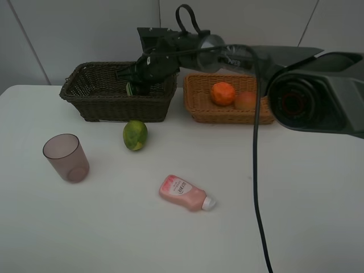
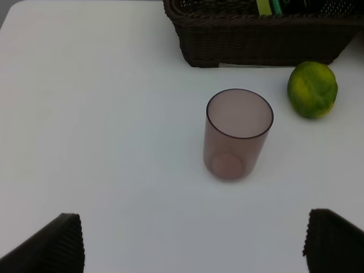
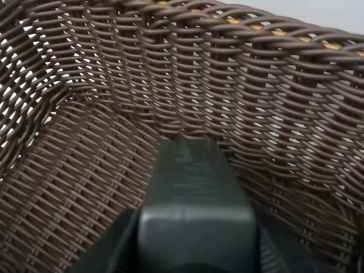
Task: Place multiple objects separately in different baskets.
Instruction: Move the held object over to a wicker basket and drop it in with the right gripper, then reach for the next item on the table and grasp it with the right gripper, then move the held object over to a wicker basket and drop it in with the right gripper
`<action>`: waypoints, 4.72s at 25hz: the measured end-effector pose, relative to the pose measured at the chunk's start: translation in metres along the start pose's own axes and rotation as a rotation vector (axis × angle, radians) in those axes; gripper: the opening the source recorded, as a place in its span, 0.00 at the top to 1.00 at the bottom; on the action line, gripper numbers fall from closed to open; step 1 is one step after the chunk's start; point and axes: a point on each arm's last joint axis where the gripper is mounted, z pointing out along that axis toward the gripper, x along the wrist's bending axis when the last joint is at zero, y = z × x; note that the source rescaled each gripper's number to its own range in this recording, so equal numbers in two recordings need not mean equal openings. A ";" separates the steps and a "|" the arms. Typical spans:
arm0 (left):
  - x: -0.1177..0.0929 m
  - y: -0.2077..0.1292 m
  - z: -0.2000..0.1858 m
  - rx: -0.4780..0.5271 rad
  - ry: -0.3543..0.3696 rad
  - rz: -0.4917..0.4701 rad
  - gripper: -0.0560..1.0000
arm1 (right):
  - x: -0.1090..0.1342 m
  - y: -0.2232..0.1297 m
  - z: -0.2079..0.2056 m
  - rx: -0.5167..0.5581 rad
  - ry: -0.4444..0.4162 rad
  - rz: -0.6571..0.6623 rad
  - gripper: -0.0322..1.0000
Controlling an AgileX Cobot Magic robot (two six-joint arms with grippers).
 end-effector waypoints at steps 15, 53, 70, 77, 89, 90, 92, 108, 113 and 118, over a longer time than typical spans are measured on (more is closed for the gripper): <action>0.000 0.000 0.000 0.000 0.000 0.000 0.00 | 0.000 0.024 -0.038 0.062 -0.031 0.006 0.23; 0.000 0.000 0.000 0.000 0.000 0.000 0.00 | 0.028 -0.103 -0.159 0.836 0.156 -0.476 0.21; 0.000 0.000 0.000 0.000 0.000 0.000 0.00 | 0.023 -0.162 -0.160 0.700 0.185 -0.591 0.21; 0.000 0.000 0.000 0.000 0.000 0.000 0.00 | 0.022 -0.173 -0.151 0.727 0.191 -0.571 0.21; 0.000 0.000 0.000 0.000 0.000 0.000 0.00 | 0.022 -0.181 -0.144 0.751 0.193 -0.561 0.30; 0.000 0.000 0.000 0.000 0.000 0.000 0.00 | 0.022 -0.181 -0.144 0.750 0.193 -0.561 0.37; 0.000 0.000 0.000 0.000 0.000 0.000 0.00 | 0.022 -0.181 -0.144 0.749 0.193 -0.561 0.61; 0.000 0.000 0.000 0.000 0.000 0.000 0.00 | 0.022 -0.181 -0.145 0.760 0.194 -0.560 0.73; 0.000 0.000 0.000 0.000 0.000 0.000 0.00 | 0.022 -0.181 -0.146 0.763 0.194 -0.560 0.73; 0.000 0.000 0.000 0.000 0.000 0.000 0.00 | 0.026 -0.162 -0.154 0.741 0.197 -0.561 0.73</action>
